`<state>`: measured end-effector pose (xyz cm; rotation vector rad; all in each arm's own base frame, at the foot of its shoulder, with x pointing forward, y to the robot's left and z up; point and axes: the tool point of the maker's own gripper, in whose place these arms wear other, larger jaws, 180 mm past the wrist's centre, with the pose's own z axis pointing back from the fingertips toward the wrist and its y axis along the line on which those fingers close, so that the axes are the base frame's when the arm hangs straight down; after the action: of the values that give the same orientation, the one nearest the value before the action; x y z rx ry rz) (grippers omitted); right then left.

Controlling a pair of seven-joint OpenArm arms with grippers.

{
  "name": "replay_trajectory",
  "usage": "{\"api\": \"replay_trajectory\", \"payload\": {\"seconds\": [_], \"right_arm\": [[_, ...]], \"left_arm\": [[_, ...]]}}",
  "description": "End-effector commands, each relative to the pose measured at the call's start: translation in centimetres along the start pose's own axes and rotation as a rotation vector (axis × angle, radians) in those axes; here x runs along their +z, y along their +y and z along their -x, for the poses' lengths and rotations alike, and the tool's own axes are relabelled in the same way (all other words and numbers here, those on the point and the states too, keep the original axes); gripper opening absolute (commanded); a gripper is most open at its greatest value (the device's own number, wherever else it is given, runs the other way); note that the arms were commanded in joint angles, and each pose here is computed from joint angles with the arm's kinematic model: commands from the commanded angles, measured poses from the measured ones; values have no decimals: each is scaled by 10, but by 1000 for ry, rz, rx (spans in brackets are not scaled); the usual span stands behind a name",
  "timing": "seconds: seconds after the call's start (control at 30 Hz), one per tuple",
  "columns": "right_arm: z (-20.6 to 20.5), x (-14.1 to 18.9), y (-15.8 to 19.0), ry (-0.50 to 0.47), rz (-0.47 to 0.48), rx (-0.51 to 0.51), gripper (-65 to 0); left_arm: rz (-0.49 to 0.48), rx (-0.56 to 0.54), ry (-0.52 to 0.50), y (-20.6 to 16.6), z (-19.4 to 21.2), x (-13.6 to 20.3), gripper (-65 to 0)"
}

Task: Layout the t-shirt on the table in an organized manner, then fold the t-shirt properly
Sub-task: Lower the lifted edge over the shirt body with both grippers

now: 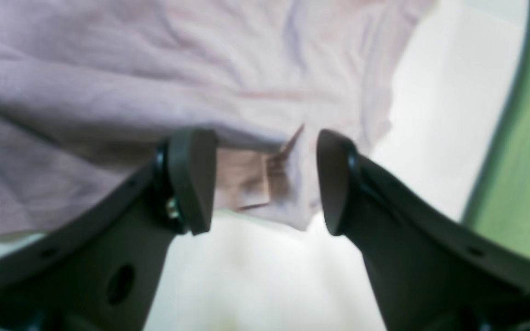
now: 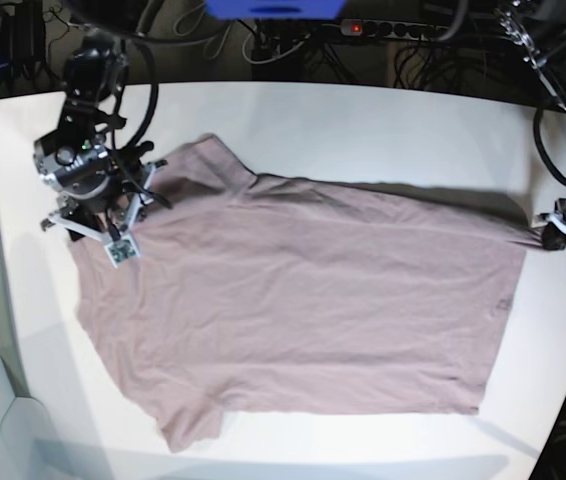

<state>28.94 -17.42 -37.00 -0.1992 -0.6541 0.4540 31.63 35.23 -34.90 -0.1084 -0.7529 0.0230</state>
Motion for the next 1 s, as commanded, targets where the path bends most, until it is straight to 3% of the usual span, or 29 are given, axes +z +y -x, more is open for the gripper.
{"api": "replay_trajectory", "payload": {"seconds": [0.0,0.17,0.4,0.57,0.97], "right_arm": [[-12,1,-6,-37,12,3,-299],[-12,-1,-5,-34,6,2,-329],[-13,-13,-1,-31,-22,-6,-650],[-10,-14,-3,-23,-19,0,-650],[-59,-12,-41,-110,54,13,-650]], "left_arm": [[-12,-16,-61,5,-21,7,-647],[-12,-16,-61,5,-21,7,-647],[-12,-14,-62,6,-21,7,-647],[-11,-13,-64,5,-22,7,-647],[23,-7,-184,-10,-75,4,-647]]}}
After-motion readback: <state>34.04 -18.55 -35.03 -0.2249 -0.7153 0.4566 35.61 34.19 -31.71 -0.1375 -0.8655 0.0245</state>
